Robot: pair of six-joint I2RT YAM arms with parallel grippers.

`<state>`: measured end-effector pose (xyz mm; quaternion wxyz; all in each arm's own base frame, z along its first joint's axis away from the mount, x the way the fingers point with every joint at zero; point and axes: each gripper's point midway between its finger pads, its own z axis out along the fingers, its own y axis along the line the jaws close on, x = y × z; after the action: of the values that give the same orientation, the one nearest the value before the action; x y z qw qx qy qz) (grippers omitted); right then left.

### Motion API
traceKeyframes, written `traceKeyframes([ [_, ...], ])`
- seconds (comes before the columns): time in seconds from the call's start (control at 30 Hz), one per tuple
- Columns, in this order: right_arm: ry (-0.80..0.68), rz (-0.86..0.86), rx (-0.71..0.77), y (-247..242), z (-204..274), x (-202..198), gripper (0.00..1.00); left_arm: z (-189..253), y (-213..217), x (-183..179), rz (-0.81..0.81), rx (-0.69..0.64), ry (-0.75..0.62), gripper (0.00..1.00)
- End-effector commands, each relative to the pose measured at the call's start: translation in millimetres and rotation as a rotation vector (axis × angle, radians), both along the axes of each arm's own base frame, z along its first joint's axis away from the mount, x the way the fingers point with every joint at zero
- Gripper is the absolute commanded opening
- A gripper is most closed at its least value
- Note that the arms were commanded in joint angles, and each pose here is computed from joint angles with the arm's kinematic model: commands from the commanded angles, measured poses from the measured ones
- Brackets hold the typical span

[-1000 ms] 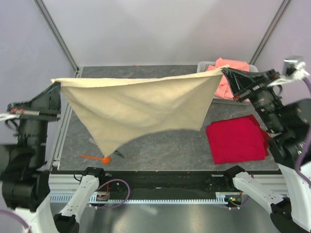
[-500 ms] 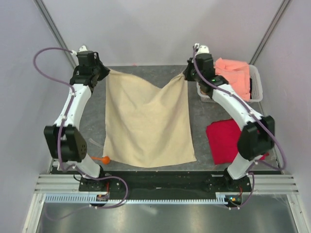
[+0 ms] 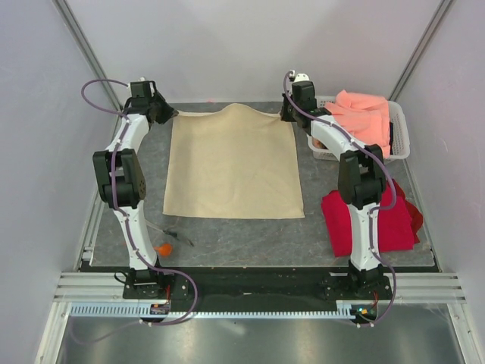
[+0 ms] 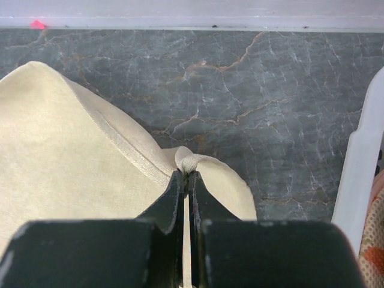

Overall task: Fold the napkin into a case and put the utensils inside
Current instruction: Fold and flatten the napkin at the center of the board.

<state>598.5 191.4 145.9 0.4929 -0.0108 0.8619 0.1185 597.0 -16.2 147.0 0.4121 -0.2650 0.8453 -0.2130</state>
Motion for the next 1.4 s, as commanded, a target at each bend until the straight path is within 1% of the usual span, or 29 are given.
traceKeyframes([
  [0.0, -0.051, 0.032, 0.012, 3.5, 28.5, 3.7, 0.00, 28.0, 4.0, 2.9, -0.041, 0.001, -0.071, 0.02],
  [0.03, -0.044, 0.021, 0.009, 0.7, 28.4, 0.6, 0.00, 21.2, 5.6, -5.5, -0.042, -0.012, -0.045, 0.02],
  [0.07, -0.055, 0.006, 0.010, -3.7, 38.6, -3.9, 0.00, 22.6, 4.7, -10.5, -0.045, -0.018, -0.042, 0.02],
  [0.1, -0.023, -0.011, 0.011, -9.4, 31.7, -11.1, 0.00, 39.2, 3.1, -17.7, -0.053, -0.014, -0.067, 0.02],
  [0.13, -0.013, -0.008, 0.018, -10.2, 32.3, -16.5, 0.00, 29.9, 5.5, -28.3, -0.040, -0.009, -0.034, 0.02],
  [0.17, -0.009, -0.013, 0.023, -16.7, 36.0, -23.4, 0.00, 30.6, 6.3, -35.4, -0.033, -0.004, -0.021, 0.02],
  [0.2, -0.005, -0.012, 0.023, -18.4, 38.3, -27.5, 0.00, 43.5, 11.7, -44.1, -0.017, 0.000, -0.026, 0.02],
  [0.23, -0.008, -0.014, 0.026, -21.0, 46.8, -33.6, 0.00, 34.8, 12.8, -57.9, -0.010, -0.006, 0.025, 0.02],
  [0.3, 0.049, -0.026, 0.020, -27.3, 37.5, -49.9, 0.00, 47.2, 16.8, -75.0, 0.012, -0.009, 0.032, 0.02],
  [0.33, 0.044, -0.018, 0.040, -26.5, 48.4, -58.3, 0.00, 37.7, 17.4, -88.4, 0.021, -0.013, 0.072, 0.02],
  [0.37, 0.092, -0.023, 0.033, -30.3, 35.0, -70.4, 0.00, 36.5, 17.2, -96.2, 0.026, -0.018, 0.087, 0.02],
  [0.43, 0.112, -0.034, 0.053, -32.9, 41.5, -88.3, 0.00, 35.8, 13.6, -115.2, 0.017, -0.026, 0.109, 0.02],
  [0.47, 0.172, -0.042, 0.064, -35.0, 24.3, -104.2, 0.00, 30.4, 13.1, -126.3, 0.012, -0.023, 0.142, 0.02],
  [0.5, 0.190, -0.015, 0.093, -29.4, 23.2, -114.6, 0.00, 28.9, 12.1, -134.1, 0.014, -0.021, 0.155, 0.02],
  [0.53, 0.184, -0.003, 0.113, -29.0, 32.1, -126.0, 0.00, 13.3, 9.2, -149.0, 0.008, -0.029, 0.201, 0.02],
  [0.57, 0.242, -0.010, 0.123, -31.3, 12.2, -143.0, 0.00, 15.9, 6.9, -158.8, 0.003, -0.033, 0.199, 0.02],
  [0.6, 0.262, 0.006, 0.140, -28.5, 8.2, -153.6, 0.00, -1.7, 3.7, -174.6, -0.003, -0.048, 0.252, 0.02],
  [0.63, 0.260, 0.017, 0.154, -27.9, 13.2, -163.7, 0.00, -7.9, 2.0, -183.5, -0.007, -0.047, 0.275, 0.02],
  [0.67, 0.310, 0.024, 0.151, -28.6, -5.9, -179.8, 0.00, -8.1, 1.0, -191.8, -0.008, -0.050, 0.278, 0.02],
  [0.7, 0.330, 0.042, 0.158, -26.3, -10.8, -189.8, 0.00, -23.5, -2.9, -206.4, -0.016, -0.065, 0.322, 0.02],
  [0.73, 0.322, 0.052, 0.161, -27.3, -6.4, -198.8, 0.00, -28.2, -4.4, -213.4, -0.024, -0.066, 0.333, 0.02],
  [0.77, 0.354, 0.049, 0.156, -30.6, -21.0, -212.1, 0.00, -30.2, -5.2, -221.0, -0.028, -0.063, 0.339, 0.02],
  [0.8, 0.356, 0.054, 0.163, -30.8, -22.1, -217.8, 0.00, -42.1, -5.6, -232.4, -0.027, -0.059, 0.369, 0.02],
  [0.83, 0.345, 0.059, 0.168, -31.4, -18.1, -223.6, 0.00, -45.4, -5.7, -237.7, -0.028, -0.056, 0.380, 0.02],
  [0.87, 0.367, 0.058, 0.163, -33.7, -27.1, -232.4, 0.00, -47.6, -5.7, -242.1, -0.026, -0.057, 0.386, 0.02],
  [0.93, 0.369, 0.077, 0.165, -32.8, -26.9, -241.4, 0.00, -48.1, -6.6, -252.5, -0.032, -0.046, 0.386, 0.02],
  [1.0, 0.390, 0.075, 0.160, -36.1, -34.0, -251.0, 0.00, -41.2, -2.1, -259.7, -0.019, -0.013, 0.362, 0.02],
  [1.23, 0.384, 0.101, 0.155, -40.5, -21.0, -276.4, 0.00, -16.8, 20.3, -273.9, 0.015, 0.114, 0.318, 0.02],
  [1.37, 0.442, 0.104, 0.177, -38.5, -36.6, -297.9, 0.00, -28.4, 23.1, -285.2, 0.011, 0.137, 0.369, 0.02],
])
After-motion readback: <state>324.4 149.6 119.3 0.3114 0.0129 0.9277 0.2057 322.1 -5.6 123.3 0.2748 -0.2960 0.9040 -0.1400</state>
